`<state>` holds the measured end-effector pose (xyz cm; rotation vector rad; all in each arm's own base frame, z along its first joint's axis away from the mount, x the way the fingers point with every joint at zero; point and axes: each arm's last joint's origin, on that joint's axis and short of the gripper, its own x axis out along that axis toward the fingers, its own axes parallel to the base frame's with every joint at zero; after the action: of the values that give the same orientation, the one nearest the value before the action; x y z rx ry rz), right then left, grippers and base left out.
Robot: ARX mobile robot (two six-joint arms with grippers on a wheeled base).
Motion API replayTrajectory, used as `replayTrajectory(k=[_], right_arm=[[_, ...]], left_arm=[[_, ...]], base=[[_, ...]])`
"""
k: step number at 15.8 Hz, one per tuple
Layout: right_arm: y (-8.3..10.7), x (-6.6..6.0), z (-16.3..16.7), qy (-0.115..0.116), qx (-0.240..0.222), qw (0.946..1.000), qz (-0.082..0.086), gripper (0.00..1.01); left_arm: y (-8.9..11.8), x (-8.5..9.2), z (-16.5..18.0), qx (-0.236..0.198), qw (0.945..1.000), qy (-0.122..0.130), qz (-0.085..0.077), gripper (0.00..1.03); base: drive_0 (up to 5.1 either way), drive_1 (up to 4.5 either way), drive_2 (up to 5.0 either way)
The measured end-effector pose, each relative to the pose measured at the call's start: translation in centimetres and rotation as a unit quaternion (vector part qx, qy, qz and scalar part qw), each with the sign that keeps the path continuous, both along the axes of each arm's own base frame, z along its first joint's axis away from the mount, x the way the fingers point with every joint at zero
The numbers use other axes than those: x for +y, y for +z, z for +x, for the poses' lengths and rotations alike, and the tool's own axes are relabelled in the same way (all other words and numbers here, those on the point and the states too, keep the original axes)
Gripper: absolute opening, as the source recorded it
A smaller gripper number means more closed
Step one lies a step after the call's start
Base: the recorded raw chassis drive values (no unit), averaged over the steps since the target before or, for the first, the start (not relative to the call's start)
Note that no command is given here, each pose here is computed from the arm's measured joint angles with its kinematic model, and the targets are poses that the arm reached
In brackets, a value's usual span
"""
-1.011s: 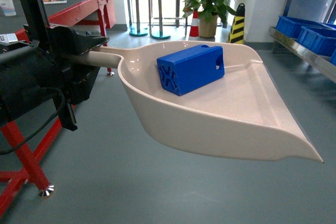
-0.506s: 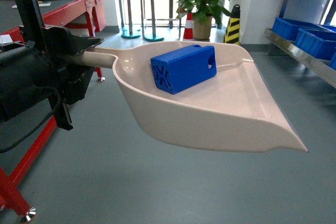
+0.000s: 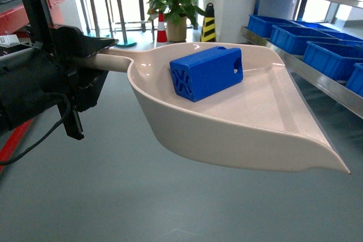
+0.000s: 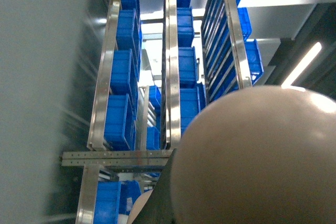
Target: Place part in tray to right shelf
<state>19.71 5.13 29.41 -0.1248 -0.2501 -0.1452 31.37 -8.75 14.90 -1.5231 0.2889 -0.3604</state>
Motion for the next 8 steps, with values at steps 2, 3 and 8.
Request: replayTrajectory(k=[2, 3, 8], right_arm=[[0.00, 0.00, 0.00, 0.000, 0.000, 1.0000, 0.000, 0.98], [0.00, 0.00, 0.00, 0.000, 0.000, 1.0000, 0.000, 0.98], [0.01, 0.00, 0.00, 0.000, 0.000, 1.0000, 0.000, 0.98]], left_arm=[[0.00, -0.02, -0.01, 0.000, 1.0000, -0.002, 0.000, 0.14], [0.00, -0.03, -0.01, 0.000, 1.0000, -0.002, 0.000, 0.14], [0.00, 0.00, 0.00, 0.000, 1.0000, 0.000, 0.000, 0.14]], base=[[-1.7, -1.69, -1.7], [-1.5, -1.52, -1.5], [-1.6, -1.57, -1.6]])
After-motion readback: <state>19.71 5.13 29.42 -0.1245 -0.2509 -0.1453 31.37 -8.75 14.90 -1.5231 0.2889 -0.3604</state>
